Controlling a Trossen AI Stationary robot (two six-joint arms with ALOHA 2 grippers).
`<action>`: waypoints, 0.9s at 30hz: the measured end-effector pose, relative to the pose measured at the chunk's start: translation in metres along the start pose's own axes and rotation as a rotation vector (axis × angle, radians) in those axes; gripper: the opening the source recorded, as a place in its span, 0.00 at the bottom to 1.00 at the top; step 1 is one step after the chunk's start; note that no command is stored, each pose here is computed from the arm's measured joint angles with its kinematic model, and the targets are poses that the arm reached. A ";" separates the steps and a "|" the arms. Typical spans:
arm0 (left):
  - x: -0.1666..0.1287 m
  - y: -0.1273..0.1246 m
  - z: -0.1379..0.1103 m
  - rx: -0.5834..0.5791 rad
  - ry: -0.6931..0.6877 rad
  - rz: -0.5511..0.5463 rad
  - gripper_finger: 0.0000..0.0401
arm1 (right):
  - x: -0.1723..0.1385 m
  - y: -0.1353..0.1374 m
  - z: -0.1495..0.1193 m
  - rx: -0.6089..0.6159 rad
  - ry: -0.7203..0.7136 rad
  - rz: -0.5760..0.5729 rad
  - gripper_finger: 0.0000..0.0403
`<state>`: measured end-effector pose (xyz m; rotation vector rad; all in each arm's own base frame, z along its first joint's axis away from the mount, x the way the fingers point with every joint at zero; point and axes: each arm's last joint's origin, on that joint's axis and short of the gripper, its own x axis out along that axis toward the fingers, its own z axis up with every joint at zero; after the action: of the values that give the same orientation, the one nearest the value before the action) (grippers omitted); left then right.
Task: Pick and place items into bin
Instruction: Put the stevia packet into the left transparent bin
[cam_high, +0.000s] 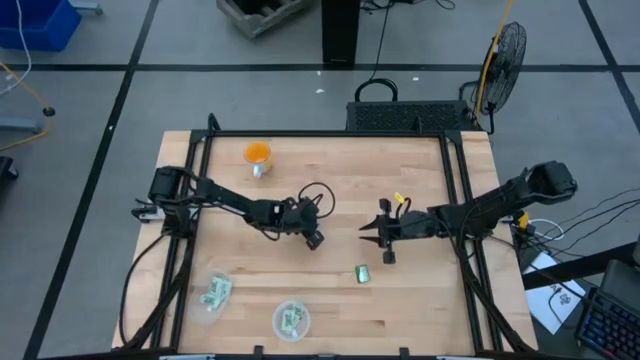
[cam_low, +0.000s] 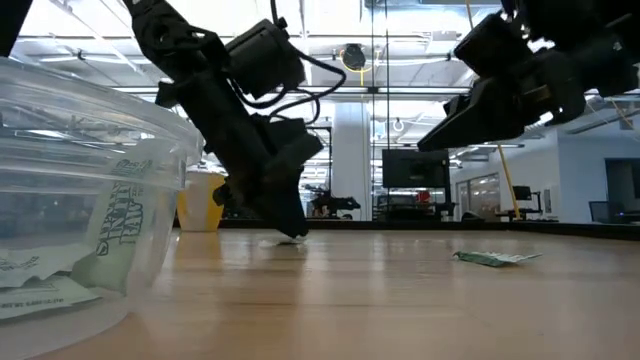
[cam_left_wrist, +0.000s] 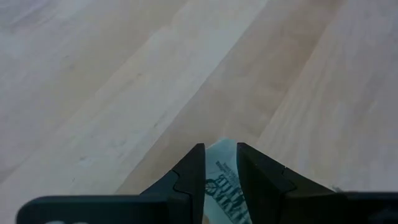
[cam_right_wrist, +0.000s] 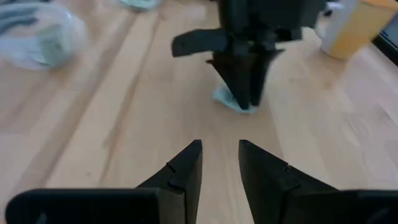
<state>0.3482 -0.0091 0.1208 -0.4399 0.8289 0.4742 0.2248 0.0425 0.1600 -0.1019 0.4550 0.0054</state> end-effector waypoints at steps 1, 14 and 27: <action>0.000 0.001 -0.001 0.003 0.008 0.012 0.24 | 0.000 -0.002 -0.001 0.002 0.005 -0.007 0.25; 0.002 0.003 -0.004 0.016 0.023 0.041 0.17 | 0.001 -0.008 -0.001 0.062 0.013 -0.028 0.25; 0.009 0.009 -0.002 0.000 0.016 0.064 0.06 | 0.001 -0.008 -0.004 0.146 0.036 -0.029 0.25</action>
<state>0.3473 -0.0004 0.1110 -0.4182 0.8603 0.5304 0.2246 0.0345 0.1569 0.0353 0.4888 -0.0586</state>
